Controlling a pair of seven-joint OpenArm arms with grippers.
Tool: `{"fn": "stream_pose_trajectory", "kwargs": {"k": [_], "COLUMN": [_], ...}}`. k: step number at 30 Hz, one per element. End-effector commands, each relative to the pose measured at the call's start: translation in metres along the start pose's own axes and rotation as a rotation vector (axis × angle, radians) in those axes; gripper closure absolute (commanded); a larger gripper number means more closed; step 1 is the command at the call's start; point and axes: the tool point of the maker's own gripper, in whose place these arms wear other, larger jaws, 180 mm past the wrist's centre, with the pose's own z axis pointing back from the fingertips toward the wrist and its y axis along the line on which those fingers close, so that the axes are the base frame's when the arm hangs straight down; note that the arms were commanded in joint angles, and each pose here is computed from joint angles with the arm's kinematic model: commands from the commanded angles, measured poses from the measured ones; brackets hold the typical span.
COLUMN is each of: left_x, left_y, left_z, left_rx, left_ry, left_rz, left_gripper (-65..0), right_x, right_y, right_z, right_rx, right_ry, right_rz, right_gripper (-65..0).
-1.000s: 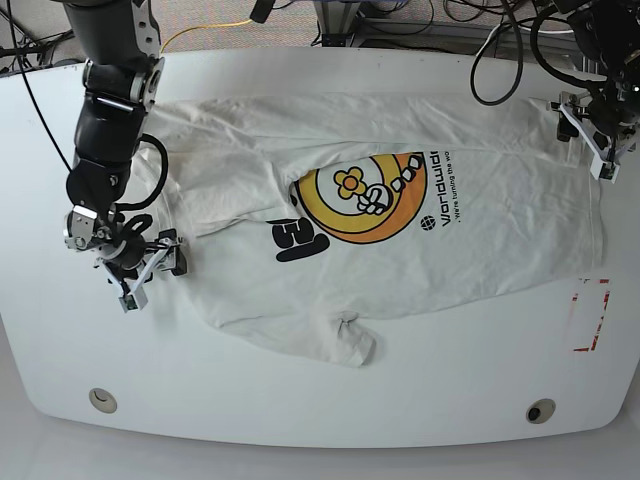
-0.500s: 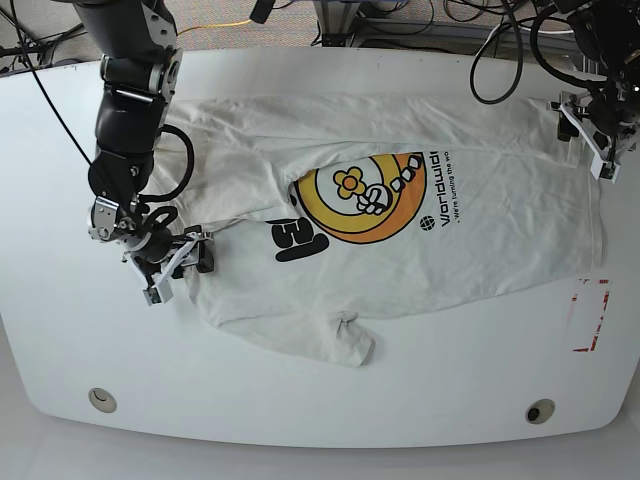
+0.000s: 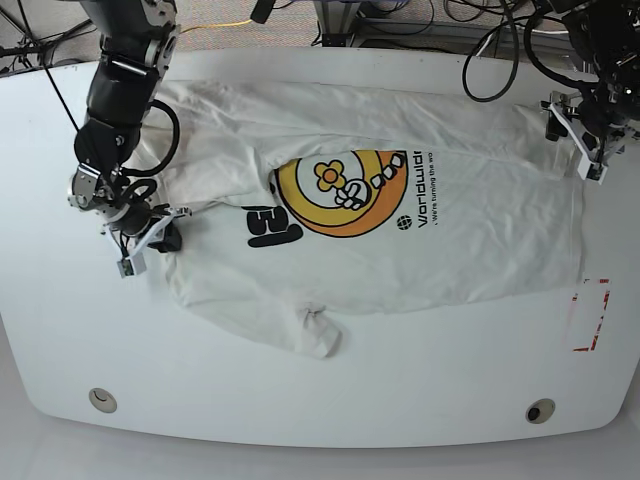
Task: Fold the T-shirt properly
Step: 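Pinch the collar-side edge with both grippers and pull it straight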
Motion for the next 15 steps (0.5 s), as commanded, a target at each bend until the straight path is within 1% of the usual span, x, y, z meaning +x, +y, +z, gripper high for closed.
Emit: {"fn": "stream_pose_trajectory", "kwargs": {"k": [1, 6, 10, 12, 13, 15], "left_x": [0.01, 0.01, 0.01, 0.017, 0.024, 0.04], "left_y": [0.004, -0.005, -0.01, -0.009, -0.009, -0.013], "left_z": [0.004, 0.001, 0.0, 0.004, 0.009, 0.018], "left_rx": [0.012, -0.006, -0.017, -0.005, 0.006, 0.007], "left_ry": [-0.027, -0.03, -0.034, -0.054, -0.074, -0.129], "left_rz": [-0.028, -0.023, -0.011, -0.024, -0.038, -0.055], "left_gripper": [-37.2, -37.2, -37.2, -37.2, -37.2, -37.2], "right_x": [-0.007, -0.023, -0.03, -0.031, -0.03, -0.03], "right_y": [-0.016, -0.017, -0.016, -0.015, -0.015, -0.015], "right_z": [0.012, 0.028, 0.031, 0.031, 0.031, 0.031], "right_rx": [-0.065, -0.094, -0.097, -0.096, -0.096, -0.096], "right_ry": [0.078, 0.116, 0.125, 0.13, 0.128, 0.128], "right_rz": [0.054, 0.101, 0.107, 0.106, 0.107, 0.107], "right_gripper": [-3.3, -3.5, -3.5, -4.0, -6.0, -14.4]}}
